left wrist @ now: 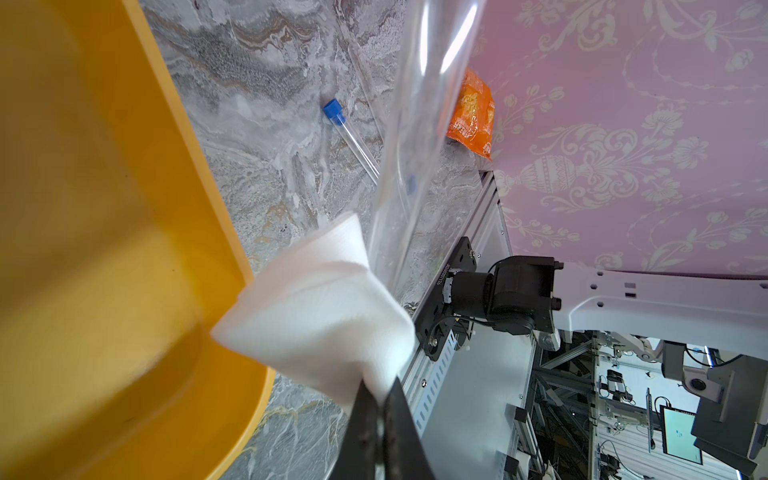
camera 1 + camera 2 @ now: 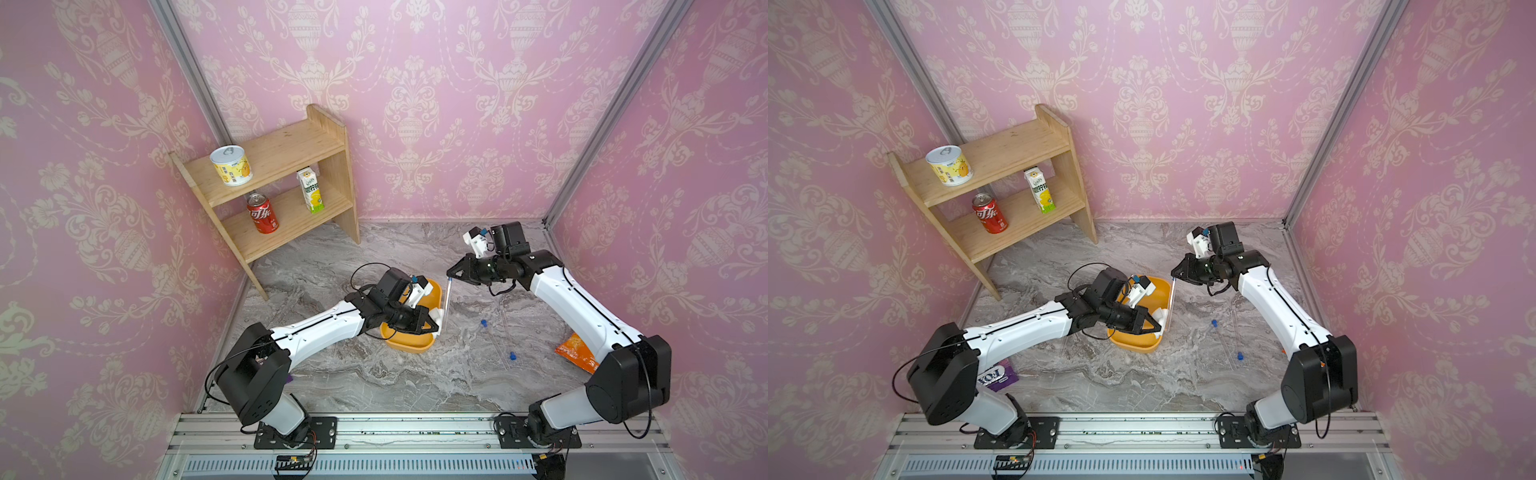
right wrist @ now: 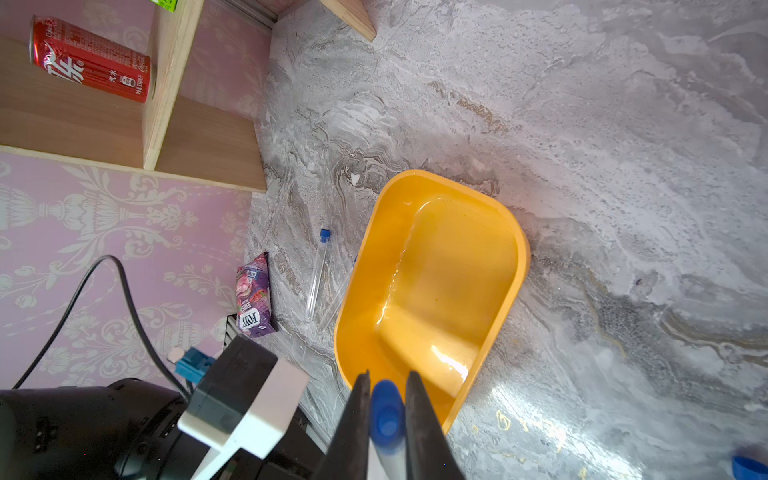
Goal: Wipe the exteriors of test tubes
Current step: Wipe the dirt from the test tube.
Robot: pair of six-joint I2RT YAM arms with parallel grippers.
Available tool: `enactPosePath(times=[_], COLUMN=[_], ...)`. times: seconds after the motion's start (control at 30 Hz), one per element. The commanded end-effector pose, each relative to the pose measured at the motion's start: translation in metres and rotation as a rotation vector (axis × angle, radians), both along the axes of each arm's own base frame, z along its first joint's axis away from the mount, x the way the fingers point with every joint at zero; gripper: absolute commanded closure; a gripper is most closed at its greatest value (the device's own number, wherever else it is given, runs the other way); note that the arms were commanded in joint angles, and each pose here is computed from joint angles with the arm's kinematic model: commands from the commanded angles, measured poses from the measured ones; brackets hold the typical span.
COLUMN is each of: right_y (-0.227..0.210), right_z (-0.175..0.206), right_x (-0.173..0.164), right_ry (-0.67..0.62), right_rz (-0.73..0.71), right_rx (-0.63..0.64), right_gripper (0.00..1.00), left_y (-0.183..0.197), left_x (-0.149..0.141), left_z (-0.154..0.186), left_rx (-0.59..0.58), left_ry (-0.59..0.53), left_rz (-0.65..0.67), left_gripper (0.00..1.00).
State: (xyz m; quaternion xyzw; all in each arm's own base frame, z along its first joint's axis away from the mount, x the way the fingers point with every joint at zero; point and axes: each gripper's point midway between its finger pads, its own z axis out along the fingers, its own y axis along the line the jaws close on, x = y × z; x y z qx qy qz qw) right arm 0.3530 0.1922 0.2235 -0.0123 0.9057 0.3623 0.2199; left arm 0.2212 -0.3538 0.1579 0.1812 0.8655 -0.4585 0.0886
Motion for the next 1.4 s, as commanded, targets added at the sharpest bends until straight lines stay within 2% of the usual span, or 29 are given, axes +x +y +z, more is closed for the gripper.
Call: enactPosePath(times=[0.0, 0.47, 1.37], right_y=[0.003, 0.003, -0.004], right_z=[0.011, 0.009, 0.003], right_x=[0.002, -0.009, -0.018], right_ry=[-0.029, -0.009, 0.004], right_rz=[0.01, 0.037, 0.024], right_rx=[0.006, 0.003, -0.029], right_gripper=[0.92, 0.92, 0.92], left_y=[-0.002, -0.016, -0.031], left_x=[-0.003, 0.018, 0.071], left_z=[-0.002, -0.003, 0.038], left_rx=[-0.007, 0.048, -0.057], left_ry=[0.011, -0.047, -0.123], left_rz=[-0.006, -0.045, -0.044], left_gripper=[0.95, 0.95, 0.95])
